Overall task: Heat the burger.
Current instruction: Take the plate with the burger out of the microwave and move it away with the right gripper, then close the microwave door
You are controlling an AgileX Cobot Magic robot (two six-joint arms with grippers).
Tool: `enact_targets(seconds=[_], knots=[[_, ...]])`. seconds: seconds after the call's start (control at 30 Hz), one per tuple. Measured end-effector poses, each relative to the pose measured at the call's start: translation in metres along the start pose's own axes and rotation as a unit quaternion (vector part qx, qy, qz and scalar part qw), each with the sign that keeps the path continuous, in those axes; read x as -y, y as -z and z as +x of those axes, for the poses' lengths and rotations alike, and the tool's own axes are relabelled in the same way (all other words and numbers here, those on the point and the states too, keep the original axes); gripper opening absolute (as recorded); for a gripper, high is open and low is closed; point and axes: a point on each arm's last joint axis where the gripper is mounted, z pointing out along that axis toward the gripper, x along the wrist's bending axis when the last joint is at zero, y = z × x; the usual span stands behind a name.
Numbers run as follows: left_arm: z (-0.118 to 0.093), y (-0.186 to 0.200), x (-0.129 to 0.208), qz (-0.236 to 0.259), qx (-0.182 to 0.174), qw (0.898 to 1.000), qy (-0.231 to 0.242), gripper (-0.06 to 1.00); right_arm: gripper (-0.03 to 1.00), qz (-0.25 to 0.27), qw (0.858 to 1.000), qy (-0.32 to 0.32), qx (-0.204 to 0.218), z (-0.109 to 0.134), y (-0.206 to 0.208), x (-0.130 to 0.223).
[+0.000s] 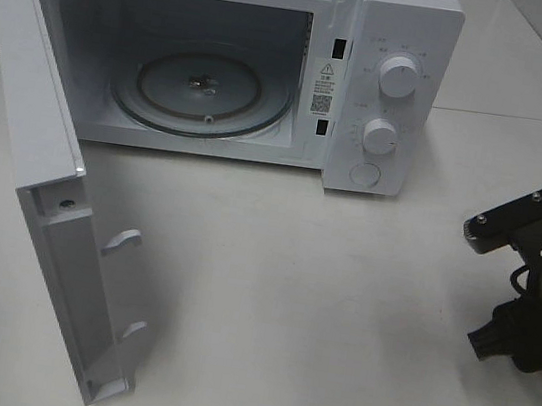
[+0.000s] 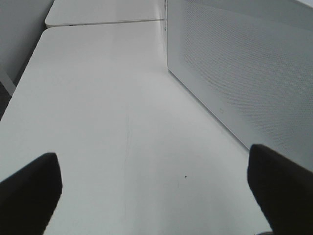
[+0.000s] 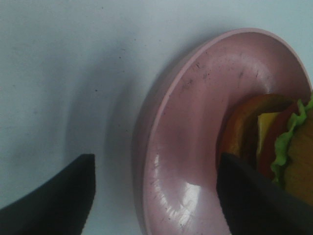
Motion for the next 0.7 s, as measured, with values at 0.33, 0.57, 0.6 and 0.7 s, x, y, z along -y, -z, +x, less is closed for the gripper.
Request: enact_targets(seconds=[0.33,0.57,0.6,0.7], knots=[[0.0,0.0,0.0,0.0,0.0,1.0,0.0,0.97,0.73,-0.073,0.993,-0.018,-0.091,-0.022,0.045,0.005],[0.0,0.0,0.0,0.0,0.0,1.0,0.0,0.97,0.74,-0.106,0.985,-0.027,-0.133,-0.035,0.069,0.014],[0.0,0.0,0.0,0.0,0.0,1.0,0.0,0.97,0.75,-0.115,0.981,-0.025,-0.152,-0.038,0.077,0.019],[0.0,0.0,0.0,0.0,0.0,1.0,0.0,0.97,0.76,-0.122,0.976,-0.019,-0.182,-0.042,0.087,0.026]])
